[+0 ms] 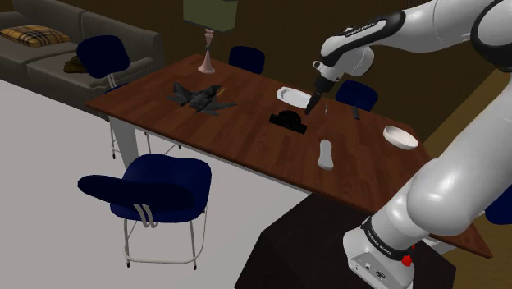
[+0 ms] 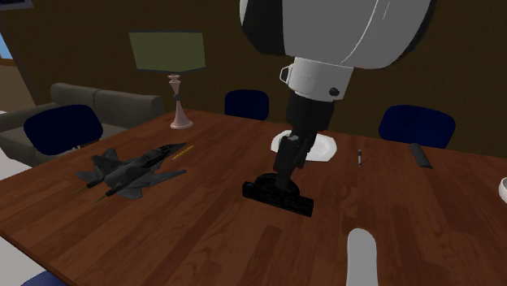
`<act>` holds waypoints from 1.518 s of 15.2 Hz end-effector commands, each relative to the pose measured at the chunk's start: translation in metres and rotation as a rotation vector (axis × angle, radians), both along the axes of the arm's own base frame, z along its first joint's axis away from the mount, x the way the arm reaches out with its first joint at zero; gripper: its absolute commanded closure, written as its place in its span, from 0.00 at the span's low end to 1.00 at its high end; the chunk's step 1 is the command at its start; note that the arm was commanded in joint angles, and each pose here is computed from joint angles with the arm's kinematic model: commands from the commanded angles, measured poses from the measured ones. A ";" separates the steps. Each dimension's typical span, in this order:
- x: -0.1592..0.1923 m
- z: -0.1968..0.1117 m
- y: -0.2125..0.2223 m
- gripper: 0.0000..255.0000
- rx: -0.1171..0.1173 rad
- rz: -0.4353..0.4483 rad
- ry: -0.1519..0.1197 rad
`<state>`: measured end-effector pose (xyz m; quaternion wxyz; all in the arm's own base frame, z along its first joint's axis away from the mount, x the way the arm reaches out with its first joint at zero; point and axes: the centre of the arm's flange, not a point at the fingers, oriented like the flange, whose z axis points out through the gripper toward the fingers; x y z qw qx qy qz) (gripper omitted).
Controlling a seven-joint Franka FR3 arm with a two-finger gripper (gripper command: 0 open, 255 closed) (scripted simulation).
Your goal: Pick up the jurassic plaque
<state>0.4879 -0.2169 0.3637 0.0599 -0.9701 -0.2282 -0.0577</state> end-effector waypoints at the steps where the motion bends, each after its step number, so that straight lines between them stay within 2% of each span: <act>1: 0.017 -0.017 -0.015 0.00 0.006 0.029 -0.011; 9: 0.085 -0.078 -0.060 0.00 0.030 0.126 -0.046; 18: 0.085 -0.118 -0.060 0.00 0.030 0.126 -0.046; 19: 0.085 -0.118 -0.060 1.00 0.030 0.126 -0.046; 23: 0.085 -0.117 -0.060 1.00 0.030 0.126 -0.046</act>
